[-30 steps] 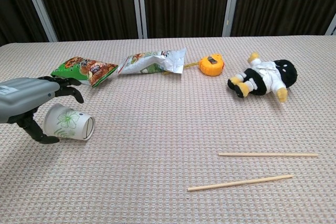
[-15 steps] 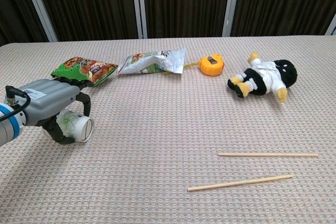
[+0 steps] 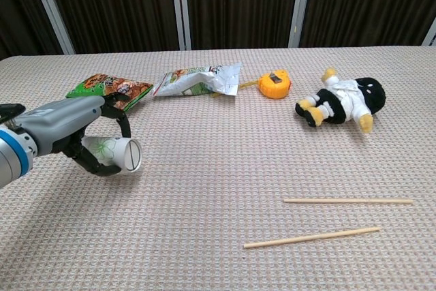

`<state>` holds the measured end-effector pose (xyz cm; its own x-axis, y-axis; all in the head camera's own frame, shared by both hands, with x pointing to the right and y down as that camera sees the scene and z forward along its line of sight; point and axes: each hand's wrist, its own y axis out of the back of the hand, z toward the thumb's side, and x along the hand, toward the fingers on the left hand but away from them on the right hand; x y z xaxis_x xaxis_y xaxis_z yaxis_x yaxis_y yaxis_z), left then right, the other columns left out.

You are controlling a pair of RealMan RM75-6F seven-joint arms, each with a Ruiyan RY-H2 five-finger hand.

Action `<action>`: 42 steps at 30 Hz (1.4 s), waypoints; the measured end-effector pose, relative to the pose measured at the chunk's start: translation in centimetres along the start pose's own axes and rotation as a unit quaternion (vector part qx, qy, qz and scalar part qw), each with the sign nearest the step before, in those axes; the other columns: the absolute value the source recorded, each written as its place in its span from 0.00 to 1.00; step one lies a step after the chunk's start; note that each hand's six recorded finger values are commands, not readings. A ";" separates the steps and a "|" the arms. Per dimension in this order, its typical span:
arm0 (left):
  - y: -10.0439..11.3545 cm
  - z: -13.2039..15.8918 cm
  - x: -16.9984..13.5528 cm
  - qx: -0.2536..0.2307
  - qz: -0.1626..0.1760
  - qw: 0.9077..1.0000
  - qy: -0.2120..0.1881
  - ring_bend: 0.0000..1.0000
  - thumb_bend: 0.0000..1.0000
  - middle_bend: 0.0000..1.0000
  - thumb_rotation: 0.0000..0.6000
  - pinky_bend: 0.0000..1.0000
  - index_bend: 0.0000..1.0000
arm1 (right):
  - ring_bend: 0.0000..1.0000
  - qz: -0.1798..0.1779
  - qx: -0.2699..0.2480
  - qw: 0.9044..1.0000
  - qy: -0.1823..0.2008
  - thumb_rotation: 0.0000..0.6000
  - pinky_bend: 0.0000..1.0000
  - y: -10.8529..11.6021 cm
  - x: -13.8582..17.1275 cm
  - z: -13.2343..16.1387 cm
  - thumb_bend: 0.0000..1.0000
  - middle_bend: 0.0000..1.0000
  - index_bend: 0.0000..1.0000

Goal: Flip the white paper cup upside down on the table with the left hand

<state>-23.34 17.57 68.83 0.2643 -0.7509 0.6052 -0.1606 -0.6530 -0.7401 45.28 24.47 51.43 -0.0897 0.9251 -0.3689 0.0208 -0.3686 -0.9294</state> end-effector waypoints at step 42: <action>0.9 -10.2 -4.1 -0.082 0.051 0.995 -0.030 0.00 0.13 0.00 1.00 0.00 0.00 | 0.00 0.006 0.017 1.000 -0.002 1.00 0.00 -0.7 -0.2 0.2 0.06 0.00 0.00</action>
<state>-34.29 19.03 68.68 0.2931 -0.8107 0.5068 -0.3420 -0.5840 -0.7362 45.11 24.52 52.21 -0.0937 0.9202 -0.3800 -0.0121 -0.3827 -0.9238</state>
